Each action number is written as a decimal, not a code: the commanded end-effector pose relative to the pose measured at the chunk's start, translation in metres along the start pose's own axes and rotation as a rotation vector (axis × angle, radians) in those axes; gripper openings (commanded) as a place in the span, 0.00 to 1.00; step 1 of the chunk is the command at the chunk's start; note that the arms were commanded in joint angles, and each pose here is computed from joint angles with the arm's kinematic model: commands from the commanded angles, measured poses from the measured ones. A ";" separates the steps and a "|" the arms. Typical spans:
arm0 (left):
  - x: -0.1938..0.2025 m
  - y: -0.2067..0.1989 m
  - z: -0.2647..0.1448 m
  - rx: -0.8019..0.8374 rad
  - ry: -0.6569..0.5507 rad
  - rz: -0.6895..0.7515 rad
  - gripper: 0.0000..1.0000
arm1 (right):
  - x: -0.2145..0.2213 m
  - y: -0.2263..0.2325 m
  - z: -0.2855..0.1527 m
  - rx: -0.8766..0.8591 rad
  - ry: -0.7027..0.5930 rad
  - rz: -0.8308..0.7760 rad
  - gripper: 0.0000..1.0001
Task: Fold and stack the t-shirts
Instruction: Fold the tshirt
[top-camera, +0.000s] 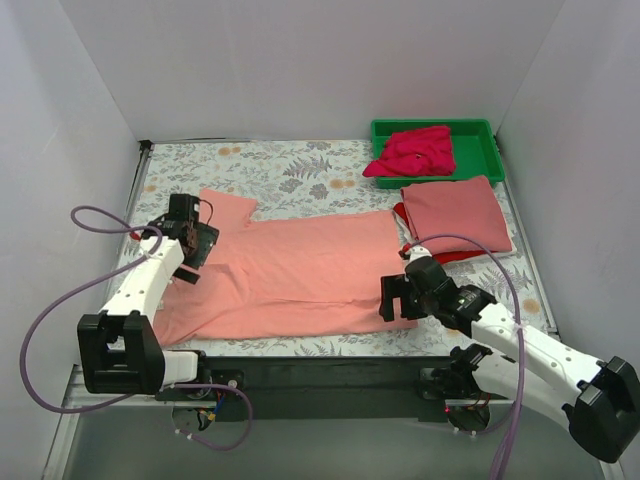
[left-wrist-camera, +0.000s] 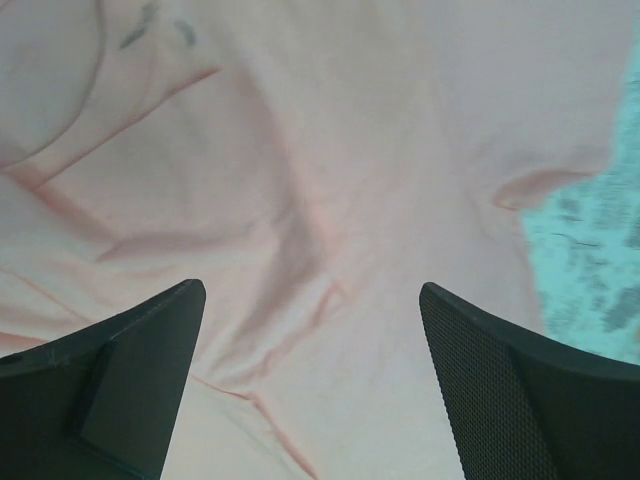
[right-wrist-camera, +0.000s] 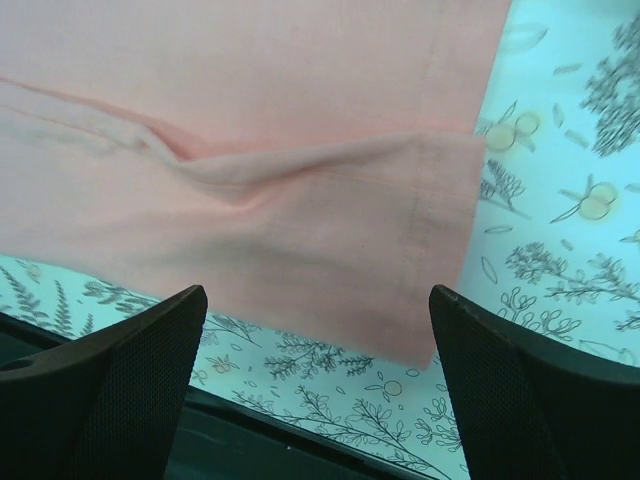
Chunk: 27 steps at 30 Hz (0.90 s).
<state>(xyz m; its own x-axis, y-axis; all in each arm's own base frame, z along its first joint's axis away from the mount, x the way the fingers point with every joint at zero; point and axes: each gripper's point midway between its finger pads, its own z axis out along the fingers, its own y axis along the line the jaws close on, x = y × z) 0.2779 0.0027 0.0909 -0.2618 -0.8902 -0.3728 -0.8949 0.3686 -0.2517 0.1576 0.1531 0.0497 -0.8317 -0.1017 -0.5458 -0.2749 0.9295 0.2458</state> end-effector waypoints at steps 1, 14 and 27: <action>-0.032 -0.031 -0.026 0.079 -0.091 0.022 0.89 | -0.060 0.009 -0.031 0.019 -0.175 -0.027 0.98; -0.104 -0.185 0.032 0.127 -0.212 0.278 0.89 | -0.106 0.002 -0.049 0.120 -0.296 -0.016 0.98; -0.125 -0.235 0.167 0.045 -0.181 0.525 0.90 | -0.085 -0.015 -0.041 0.159 -0.252 -0.053 0.98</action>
<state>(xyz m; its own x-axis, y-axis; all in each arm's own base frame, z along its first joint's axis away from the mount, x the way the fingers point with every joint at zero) 0.5805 0.0659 0.0316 -0.5524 -0.6013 -0.5773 -0.6922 0.7168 -0.0842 0.2105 0.1428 0.1236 -0.6863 -0.0744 -0.7235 -0.2357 0.9638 0.1245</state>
